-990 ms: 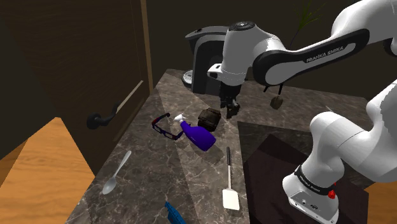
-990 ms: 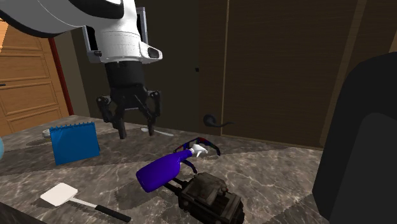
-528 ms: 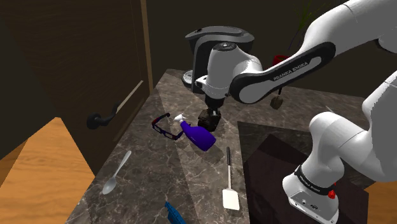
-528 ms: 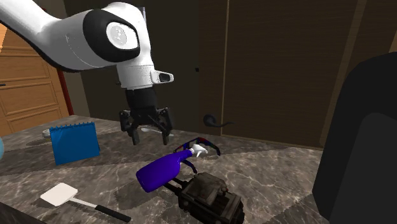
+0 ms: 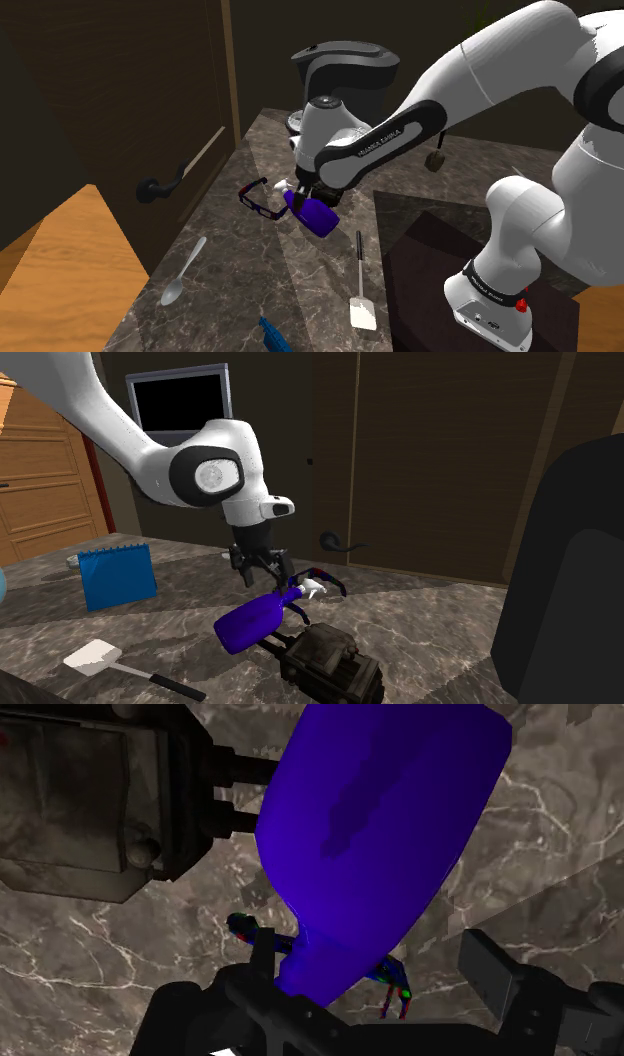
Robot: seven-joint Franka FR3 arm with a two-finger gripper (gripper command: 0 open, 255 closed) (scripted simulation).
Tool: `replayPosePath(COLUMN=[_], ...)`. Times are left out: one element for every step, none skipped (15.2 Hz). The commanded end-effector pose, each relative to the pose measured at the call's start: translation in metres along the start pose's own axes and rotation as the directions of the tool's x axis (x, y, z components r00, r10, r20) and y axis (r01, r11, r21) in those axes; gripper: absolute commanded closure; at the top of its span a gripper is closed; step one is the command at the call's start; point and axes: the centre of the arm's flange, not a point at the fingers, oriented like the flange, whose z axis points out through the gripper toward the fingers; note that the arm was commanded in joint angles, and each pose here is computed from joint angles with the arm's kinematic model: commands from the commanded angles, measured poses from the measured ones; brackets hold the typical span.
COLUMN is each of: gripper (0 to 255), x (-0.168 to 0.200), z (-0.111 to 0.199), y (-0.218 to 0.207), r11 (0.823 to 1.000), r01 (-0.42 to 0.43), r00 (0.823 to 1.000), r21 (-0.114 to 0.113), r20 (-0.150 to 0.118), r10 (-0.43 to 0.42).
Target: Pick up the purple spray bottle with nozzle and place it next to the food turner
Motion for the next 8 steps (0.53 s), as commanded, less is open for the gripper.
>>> replayPosePath(gripper=[0, 0, 0, 0, 0, 0, 0, 0], x=[0.013, 0.013, 0.013, 0.013, 0.013, 0.013, 0.014, 0.014], z=[0.017, 0.022, 0.027, 0.033, 0.038, 0.043, 0.048, 0.054], y=[0.003, 0.003, 0.003, 0.002, 0.002, 0.002, 0.002, 0.002], r11=[0.996, 0.996, 0.996, 0.996, 0.996, 0.996, 0.996, 0.996], r01=[-0.085, -0.085, -0.085, -0.085, -0.085, -0.085, -0.085, -0.085], r00=[0.996, 0.996, 0.996, 0.996, 0.996, 0.996, 0.996, 0.996], r21=[0.005, 0.005, 0.005, 0.005, 0.005, 0.005, 0.005, 0.005], r20=[-0.025, -0.025, -0.025, -0.025, -0.025, -0.025, -0.025, -0.025], r10=[0.085, 0.085, 0.085, 0.085, 0.085, 0.085, 0.085, 0.085])
